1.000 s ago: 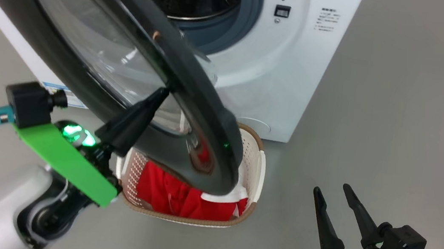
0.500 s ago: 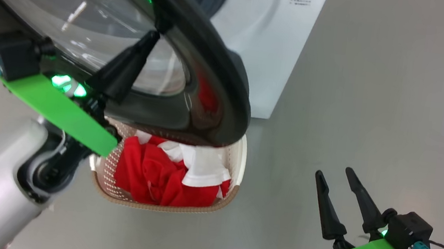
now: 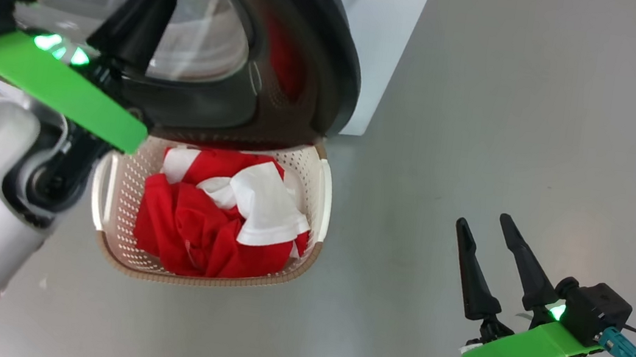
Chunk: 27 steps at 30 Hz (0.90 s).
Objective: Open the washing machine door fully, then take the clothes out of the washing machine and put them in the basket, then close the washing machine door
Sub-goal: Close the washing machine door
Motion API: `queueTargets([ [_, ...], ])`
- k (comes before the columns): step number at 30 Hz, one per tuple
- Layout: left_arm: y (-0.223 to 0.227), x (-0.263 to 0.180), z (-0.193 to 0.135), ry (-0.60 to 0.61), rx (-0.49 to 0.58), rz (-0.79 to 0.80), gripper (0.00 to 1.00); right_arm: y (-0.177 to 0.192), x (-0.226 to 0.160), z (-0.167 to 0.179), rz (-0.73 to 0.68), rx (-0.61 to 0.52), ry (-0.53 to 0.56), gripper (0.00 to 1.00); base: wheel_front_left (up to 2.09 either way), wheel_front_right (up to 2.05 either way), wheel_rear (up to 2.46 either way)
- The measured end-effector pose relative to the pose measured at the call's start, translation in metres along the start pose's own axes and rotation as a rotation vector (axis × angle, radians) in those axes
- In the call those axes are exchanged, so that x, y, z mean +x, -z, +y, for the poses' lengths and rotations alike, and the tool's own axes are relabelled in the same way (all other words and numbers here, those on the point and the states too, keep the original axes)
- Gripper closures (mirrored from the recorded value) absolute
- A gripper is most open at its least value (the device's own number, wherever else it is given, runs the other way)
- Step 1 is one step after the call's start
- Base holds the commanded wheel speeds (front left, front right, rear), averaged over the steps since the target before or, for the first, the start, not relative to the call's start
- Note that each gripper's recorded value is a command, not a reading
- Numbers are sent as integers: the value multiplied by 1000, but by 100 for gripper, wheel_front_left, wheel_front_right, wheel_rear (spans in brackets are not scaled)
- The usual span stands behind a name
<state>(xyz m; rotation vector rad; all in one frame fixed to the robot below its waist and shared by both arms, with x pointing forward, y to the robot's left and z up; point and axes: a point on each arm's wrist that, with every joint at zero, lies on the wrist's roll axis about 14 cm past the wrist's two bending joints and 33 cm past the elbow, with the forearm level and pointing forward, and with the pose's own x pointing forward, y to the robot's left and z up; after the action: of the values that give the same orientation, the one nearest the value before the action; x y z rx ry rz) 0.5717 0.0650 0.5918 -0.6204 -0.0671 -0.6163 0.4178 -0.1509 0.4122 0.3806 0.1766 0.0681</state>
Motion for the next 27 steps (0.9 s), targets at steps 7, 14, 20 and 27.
queueTargets([
  [7,-1,21,9,-2,5,-19,100,1,4,-7,1,3,16,0,0,0,0],
  [14,-5,34,16,-11,6,-42,100,0,6,-9,-1,4,23,0,0,0,0],
  [20,-5,41,19,-17,18,-48,100,0,6,-11,-1,4,26,0,0,0,0],
  [27,-6,41,17,-17,20,-49,100,-3,6,-11,-9,3,26,0,0,0,0],
])
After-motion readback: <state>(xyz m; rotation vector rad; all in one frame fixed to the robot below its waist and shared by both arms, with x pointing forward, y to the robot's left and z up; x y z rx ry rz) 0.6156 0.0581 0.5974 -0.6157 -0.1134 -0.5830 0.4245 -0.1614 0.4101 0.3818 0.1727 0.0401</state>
